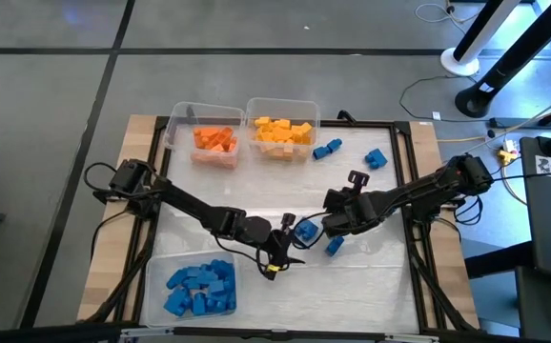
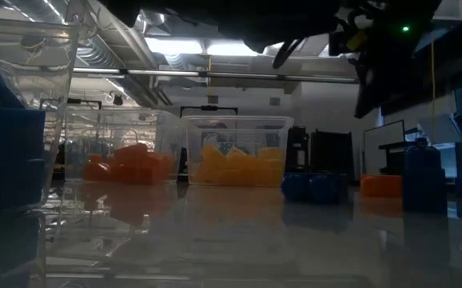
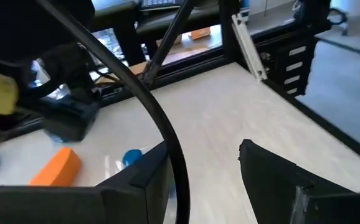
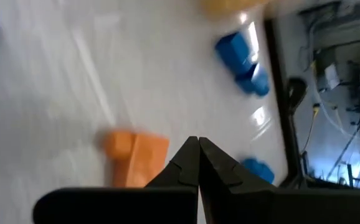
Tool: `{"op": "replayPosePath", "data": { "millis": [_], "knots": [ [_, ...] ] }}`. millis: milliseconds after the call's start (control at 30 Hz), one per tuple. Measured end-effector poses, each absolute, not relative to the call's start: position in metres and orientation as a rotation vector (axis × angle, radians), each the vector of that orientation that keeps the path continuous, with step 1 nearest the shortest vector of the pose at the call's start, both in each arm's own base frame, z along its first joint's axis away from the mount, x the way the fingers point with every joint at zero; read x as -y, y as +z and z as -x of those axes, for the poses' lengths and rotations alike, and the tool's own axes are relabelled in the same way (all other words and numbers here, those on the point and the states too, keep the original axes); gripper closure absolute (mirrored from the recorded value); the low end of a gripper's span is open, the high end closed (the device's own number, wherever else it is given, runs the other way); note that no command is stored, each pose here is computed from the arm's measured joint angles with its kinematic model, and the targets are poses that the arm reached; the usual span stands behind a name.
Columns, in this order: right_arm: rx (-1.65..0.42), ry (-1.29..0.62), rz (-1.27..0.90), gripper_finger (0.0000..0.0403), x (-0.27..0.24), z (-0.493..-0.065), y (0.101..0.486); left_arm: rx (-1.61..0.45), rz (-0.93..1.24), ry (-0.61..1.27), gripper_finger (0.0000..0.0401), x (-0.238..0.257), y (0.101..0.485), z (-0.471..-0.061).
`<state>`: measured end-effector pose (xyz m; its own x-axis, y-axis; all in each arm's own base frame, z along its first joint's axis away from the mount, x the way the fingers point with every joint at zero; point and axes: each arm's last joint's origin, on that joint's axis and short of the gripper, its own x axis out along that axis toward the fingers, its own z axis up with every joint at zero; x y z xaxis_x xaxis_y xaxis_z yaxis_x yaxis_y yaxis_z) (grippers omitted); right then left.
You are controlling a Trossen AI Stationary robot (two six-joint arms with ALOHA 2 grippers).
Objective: Sort blocks
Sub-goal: Put the blue game piece into the bottom transparent bin
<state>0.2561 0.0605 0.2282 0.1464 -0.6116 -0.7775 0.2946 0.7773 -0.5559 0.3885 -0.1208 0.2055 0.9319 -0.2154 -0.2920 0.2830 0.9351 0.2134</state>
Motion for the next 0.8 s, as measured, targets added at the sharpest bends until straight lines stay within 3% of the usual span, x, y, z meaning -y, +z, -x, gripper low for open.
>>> {"op": "replayPosePath", "data": {
  "millis": [400, 800],
  "knots": [
    [-1.521, -0.722, 0.379, 0.04, -0.054, -0.23, 0.232, -0.224, -0.273, -0.144, 0.0232, 0.115, 0.227, -0.383],
    [-1.51, -0.747, 0.427, 0.04, -0.052, -0.229, 0.233, -0.5, -0.2, -0.086, 0.0232, 0.094, 0.191, -0.385]
  ]
}}
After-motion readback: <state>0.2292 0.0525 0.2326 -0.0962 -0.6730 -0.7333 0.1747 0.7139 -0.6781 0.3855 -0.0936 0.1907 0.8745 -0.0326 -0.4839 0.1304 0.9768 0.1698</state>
